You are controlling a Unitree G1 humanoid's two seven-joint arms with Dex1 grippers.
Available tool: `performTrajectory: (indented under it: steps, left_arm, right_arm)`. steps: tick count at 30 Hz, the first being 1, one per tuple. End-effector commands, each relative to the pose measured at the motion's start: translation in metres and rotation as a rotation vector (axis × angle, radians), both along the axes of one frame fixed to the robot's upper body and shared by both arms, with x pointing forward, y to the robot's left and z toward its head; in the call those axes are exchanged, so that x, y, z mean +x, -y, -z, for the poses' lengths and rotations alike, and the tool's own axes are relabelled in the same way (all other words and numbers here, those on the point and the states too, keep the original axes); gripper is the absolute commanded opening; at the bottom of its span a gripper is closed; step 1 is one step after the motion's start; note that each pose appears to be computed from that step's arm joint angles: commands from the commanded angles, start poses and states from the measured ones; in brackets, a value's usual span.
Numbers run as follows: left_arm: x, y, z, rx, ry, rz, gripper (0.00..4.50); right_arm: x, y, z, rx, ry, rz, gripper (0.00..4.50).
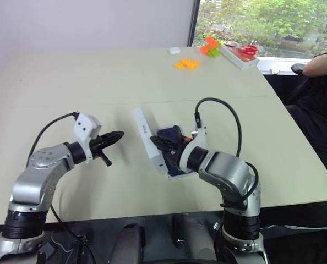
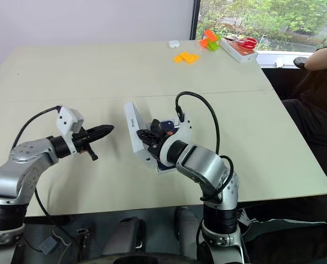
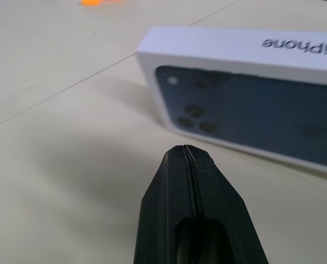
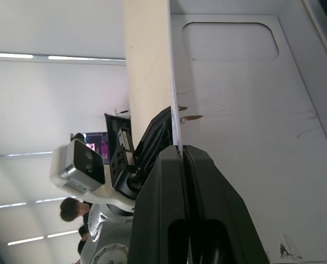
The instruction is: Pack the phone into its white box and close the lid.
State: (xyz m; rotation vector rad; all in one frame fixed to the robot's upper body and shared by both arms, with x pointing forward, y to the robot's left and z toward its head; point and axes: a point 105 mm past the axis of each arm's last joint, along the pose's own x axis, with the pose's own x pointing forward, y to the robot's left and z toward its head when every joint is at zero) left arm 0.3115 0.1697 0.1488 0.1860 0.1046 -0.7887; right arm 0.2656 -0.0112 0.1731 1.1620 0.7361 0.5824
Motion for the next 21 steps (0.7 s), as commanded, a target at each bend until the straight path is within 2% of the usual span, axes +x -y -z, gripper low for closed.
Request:
performTrajectory:
  steps: [1,6,12,16,21]
  left_arm:
    - [0.003,0.017,-0.006,-0.008,0.036,0.04,0.0]
    - [0.008,0.037,-0.003,-0.032,0.038,0.069,0.0]
    - [0.006,0.061,-0.002,-0.069,0.042,0.125,0.0]
    - [0.004,0.076,-0.003,-0.087,0.042,0.158,0.0]
    - [0.0,0.102,-0.003,-0.095,0.055,0.214,0.0]
  right_arm:
    - [-0.008,-0.002,-0.006,0.044,0.02,-0.016,0.94]
    - [0.002,0.023,-0.004,-0.092,0.154,-0.023,3.41]
    - [0.027,0.074,-0.018,-0.331,0.349,-0.059,3.41]
    - [0.033,0.086,-0.024,-0.438,0.413,-0.1,3.41]
    - [0.043,0.1,-0.017,-0.609,0.484,-0.119,3.41]
